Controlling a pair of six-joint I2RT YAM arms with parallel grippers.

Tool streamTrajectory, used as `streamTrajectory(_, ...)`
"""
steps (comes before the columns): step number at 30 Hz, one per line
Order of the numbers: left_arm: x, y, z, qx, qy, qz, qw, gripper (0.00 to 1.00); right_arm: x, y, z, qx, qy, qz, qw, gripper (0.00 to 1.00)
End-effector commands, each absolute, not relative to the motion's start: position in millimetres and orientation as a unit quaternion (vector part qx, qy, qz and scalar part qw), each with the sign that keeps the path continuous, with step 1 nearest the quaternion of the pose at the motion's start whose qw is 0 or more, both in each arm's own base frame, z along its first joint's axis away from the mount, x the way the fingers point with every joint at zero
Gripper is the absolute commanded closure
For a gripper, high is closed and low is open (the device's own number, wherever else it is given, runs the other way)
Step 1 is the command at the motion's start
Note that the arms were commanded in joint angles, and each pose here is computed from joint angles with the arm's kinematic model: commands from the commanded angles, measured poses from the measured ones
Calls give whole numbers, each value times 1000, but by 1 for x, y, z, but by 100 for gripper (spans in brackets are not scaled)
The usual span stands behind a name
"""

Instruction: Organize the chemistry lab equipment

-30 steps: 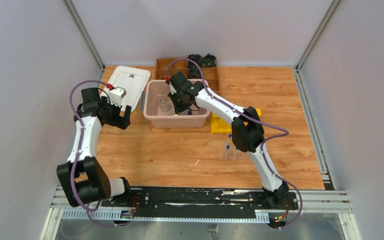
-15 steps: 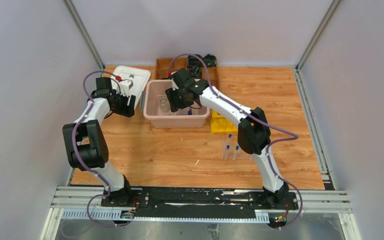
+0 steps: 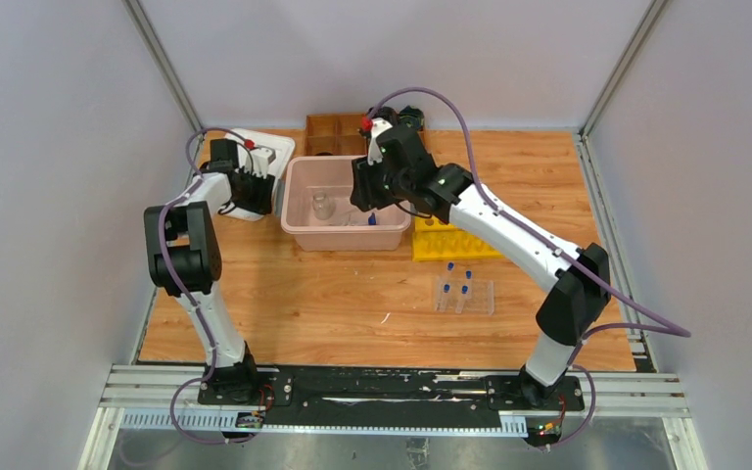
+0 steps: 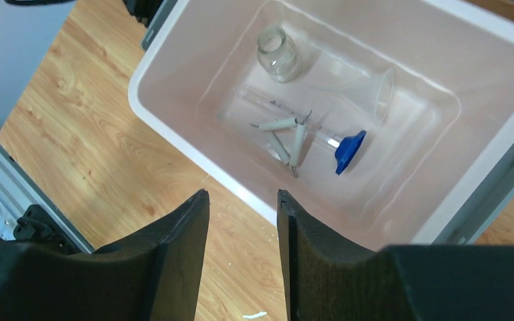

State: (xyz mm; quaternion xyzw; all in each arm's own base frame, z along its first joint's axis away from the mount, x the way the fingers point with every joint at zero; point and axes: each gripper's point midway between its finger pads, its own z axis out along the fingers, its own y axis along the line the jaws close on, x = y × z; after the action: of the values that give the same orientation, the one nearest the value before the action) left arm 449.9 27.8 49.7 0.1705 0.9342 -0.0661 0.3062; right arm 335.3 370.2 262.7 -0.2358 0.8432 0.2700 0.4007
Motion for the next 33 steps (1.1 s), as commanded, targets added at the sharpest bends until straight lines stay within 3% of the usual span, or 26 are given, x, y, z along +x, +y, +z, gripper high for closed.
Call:
streamTrajectory(1,465,20,58,177,928,-70,321,54,320,368,243,-228,851,262,393,55)
streamTrajectory(18,472,19,39,174,936,-64,298,74,293,351,235,-226,855,256,391,62)
streamTrajectory(25,470,23,37,176,941,-43,286,100,288,343,242,-218,853,257,399,62)
streamTrajectory(33,465,37,41,177,945,1,275,100,284,327,253,-214,847,246,420,62)
